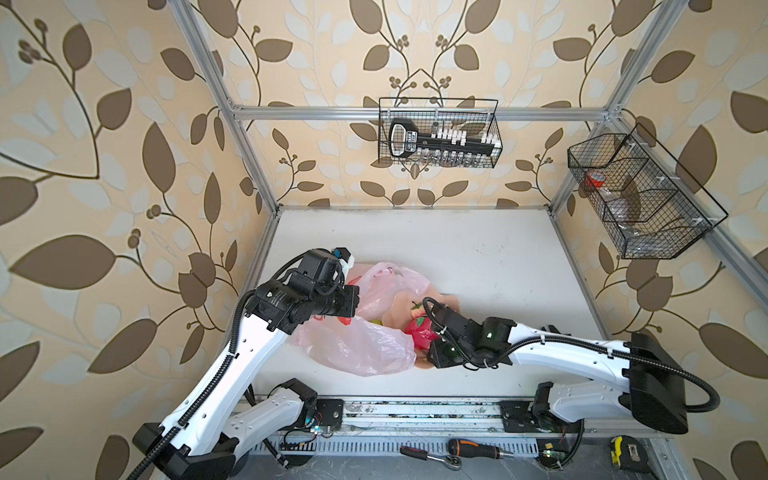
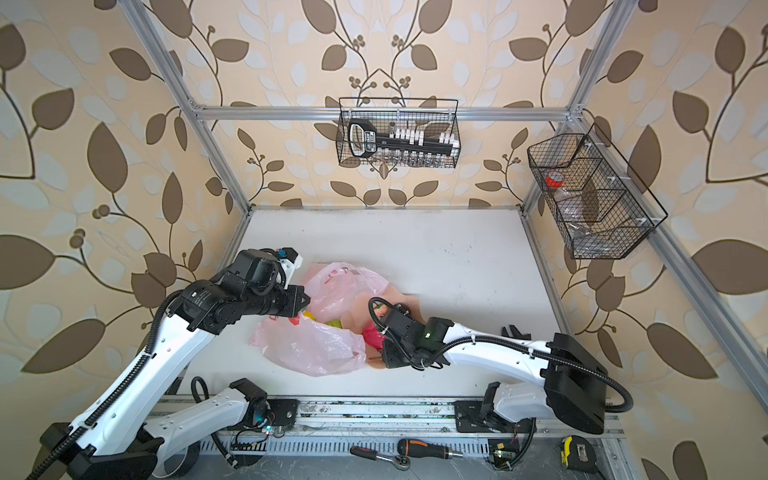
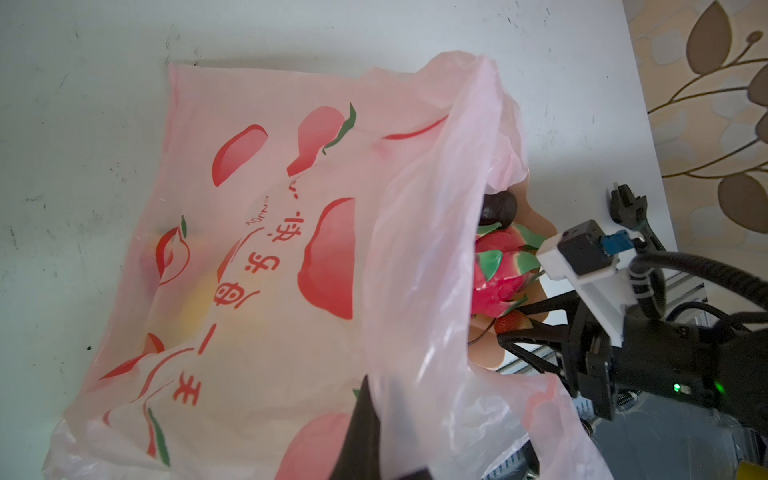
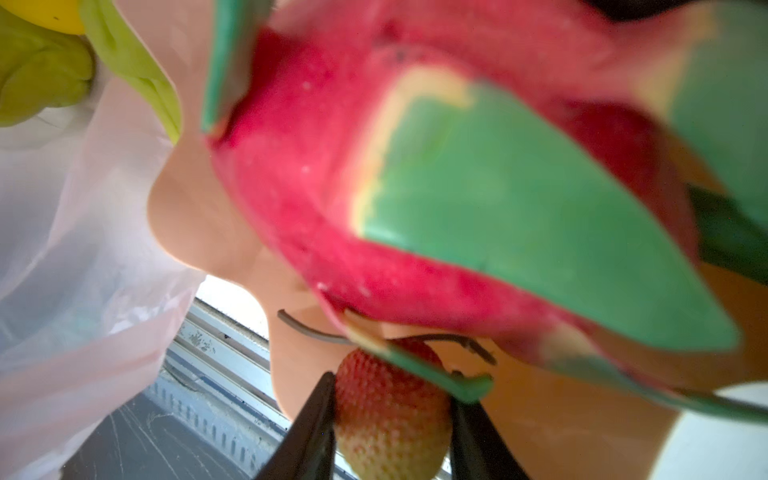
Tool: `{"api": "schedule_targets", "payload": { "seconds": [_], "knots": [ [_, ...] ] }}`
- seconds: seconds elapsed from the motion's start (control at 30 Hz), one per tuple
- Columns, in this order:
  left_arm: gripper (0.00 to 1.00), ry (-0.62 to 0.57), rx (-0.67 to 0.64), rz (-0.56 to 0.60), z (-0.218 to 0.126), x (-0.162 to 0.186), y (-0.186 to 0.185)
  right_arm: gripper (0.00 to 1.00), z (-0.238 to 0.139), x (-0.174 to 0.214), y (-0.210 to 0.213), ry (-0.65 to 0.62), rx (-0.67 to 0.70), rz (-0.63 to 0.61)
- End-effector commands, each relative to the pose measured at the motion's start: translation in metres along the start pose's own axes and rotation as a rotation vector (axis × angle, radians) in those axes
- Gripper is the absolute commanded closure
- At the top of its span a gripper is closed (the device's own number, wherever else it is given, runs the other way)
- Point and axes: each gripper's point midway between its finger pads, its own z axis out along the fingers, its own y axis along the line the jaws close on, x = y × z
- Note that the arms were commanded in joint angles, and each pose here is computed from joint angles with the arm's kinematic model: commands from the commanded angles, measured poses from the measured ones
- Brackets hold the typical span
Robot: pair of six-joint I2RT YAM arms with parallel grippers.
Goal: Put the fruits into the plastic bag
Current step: 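Grasp the small strawberry beside the dragon fruit with the right gripper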
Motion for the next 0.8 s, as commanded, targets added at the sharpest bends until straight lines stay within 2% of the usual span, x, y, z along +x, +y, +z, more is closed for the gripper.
{"api": "schedule_targets", "payload": {
  "seconds": [0.0,0.4,0.77],
  "knots": [
    [1.0,-0.004,0.013,0.012,-0.003,-0.003,-0.003,0.7,-0.017,-0.003,-0.003,-0.037,0.009,0.003],
    [1.0,-0.002,0.018,0.016,-0.001,-0.004,-0.004,0.73,-0.062,-0.011,0.007,-0.121,-0.111,0.066],
    [1.0,0.001,0.026,0.015,-0.001,-0.004,-0.006,0.73,-0.076,-0.041,0.02,-0.179,-0.249,0.158]
  ]
}}
